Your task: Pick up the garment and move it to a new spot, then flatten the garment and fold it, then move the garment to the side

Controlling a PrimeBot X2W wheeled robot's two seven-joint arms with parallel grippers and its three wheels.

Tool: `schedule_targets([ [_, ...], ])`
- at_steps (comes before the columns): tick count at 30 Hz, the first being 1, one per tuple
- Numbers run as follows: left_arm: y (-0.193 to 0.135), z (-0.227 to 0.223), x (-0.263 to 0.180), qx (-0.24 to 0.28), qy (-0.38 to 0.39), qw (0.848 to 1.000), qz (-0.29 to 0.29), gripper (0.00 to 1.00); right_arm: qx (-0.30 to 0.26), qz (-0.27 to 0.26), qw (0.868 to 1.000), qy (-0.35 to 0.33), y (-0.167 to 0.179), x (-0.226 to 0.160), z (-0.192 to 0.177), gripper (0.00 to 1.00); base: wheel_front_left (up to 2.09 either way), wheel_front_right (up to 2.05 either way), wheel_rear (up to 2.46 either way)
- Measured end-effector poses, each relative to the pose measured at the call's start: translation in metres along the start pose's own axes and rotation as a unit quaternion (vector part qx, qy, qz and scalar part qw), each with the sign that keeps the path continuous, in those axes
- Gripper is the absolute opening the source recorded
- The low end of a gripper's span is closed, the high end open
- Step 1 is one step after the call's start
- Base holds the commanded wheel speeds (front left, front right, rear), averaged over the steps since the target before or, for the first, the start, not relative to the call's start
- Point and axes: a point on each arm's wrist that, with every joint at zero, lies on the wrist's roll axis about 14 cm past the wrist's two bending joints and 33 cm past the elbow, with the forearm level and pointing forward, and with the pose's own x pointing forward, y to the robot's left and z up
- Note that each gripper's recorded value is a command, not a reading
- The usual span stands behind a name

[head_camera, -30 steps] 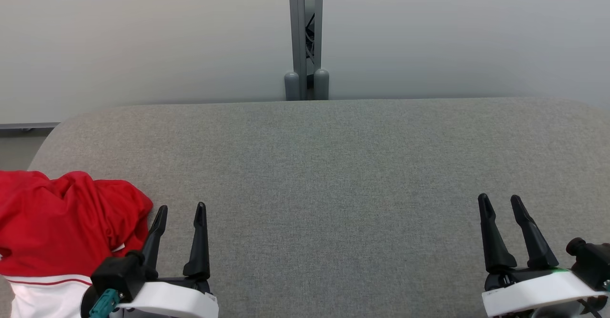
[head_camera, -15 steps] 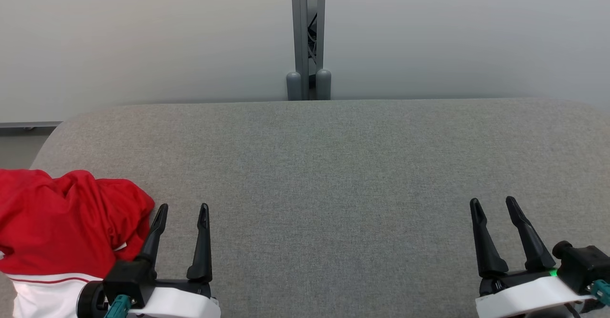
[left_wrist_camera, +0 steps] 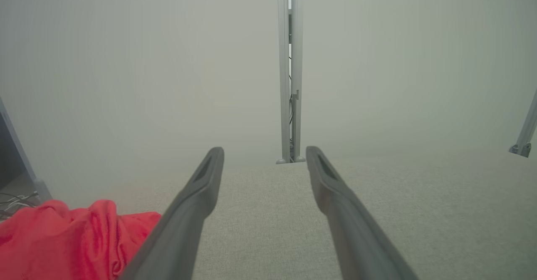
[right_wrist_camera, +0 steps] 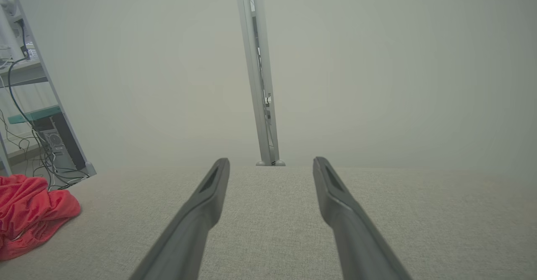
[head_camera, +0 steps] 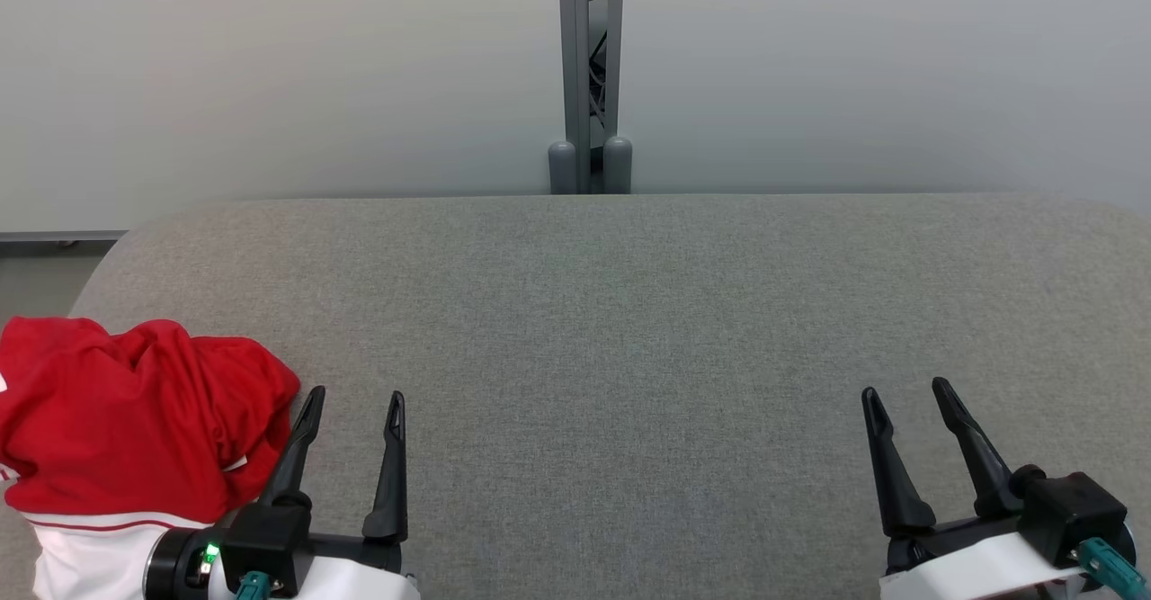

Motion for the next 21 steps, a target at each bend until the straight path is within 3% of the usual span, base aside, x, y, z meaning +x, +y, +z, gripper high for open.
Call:
schedule_targets([
  [21, 0.003, 0.005, -0.009, 0.039, -0.017, 0.999, -0.002, 1.00, -0.055, 0.038, 0.998, -0.004, 0.019, 0.000, -0.002, 1.00, 0.00, 0.00, 0.00],
])
